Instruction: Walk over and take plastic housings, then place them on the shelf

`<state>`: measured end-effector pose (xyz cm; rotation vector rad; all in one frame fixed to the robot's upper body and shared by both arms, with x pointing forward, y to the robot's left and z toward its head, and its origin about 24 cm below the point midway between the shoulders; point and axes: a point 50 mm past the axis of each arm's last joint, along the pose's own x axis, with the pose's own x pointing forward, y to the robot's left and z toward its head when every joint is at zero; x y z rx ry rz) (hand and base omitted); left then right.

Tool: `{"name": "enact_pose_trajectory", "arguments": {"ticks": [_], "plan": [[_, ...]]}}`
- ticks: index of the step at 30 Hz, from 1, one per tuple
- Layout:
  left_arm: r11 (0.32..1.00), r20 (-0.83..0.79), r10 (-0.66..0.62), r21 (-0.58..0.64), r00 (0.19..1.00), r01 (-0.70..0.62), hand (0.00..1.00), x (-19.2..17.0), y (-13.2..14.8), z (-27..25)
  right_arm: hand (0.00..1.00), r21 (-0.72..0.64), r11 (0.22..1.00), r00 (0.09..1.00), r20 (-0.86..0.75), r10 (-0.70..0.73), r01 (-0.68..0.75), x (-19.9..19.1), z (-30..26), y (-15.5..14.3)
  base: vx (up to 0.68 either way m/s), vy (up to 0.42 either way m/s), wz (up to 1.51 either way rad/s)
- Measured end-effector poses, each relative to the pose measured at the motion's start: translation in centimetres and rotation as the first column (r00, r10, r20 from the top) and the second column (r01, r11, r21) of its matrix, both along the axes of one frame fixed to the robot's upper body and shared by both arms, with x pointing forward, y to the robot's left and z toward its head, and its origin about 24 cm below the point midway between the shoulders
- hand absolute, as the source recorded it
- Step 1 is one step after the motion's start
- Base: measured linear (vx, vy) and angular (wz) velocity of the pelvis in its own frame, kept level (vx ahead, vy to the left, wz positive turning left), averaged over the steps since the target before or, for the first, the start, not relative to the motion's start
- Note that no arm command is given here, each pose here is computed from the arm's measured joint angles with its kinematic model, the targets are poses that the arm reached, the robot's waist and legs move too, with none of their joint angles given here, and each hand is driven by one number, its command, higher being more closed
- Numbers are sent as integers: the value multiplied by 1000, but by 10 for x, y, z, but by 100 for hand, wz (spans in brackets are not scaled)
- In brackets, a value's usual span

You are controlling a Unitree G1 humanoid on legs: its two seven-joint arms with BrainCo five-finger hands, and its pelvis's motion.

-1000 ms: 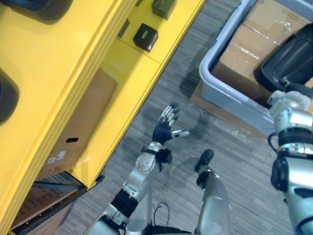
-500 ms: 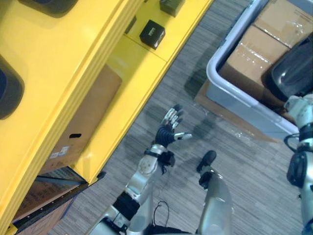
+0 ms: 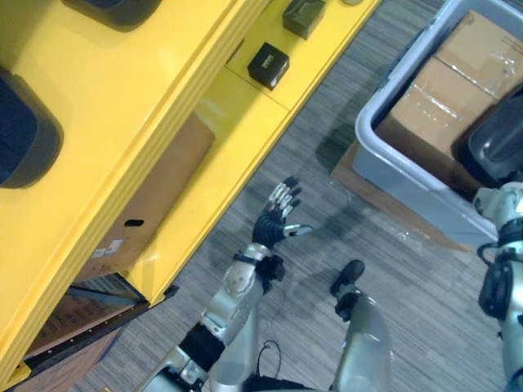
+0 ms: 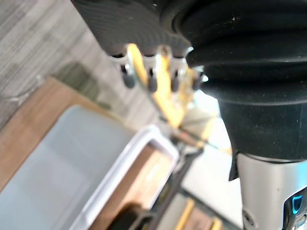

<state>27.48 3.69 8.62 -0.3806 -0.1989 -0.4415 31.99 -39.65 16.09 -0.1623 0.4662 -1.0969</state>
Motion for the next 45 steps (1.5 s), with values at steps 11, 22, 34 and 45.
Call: {"name": "enact_pose_trajectory", "arguments": {"ticks": [11,22,34,45], "plan": [[997,-6,59,-41,998,-59,0,4,17,2,100,-175,983,998,33,-45,50,-5,6,-7,2,8,-6],[994,-8,108,-28,994,-108,0,8,29,-1,100,-396,916,993,114,-29,72,2,29,1,28,-7,-6],[988,30,98,116,995,-101,0,24,30,7,100,-607,794,991,105,86,-5,19,52,23,10,2,-1],[952,72,156,254,985,-169,0,70,55,40,100,-762,645,950,155,272,-61,32,91,53,1,10,-22]]}}
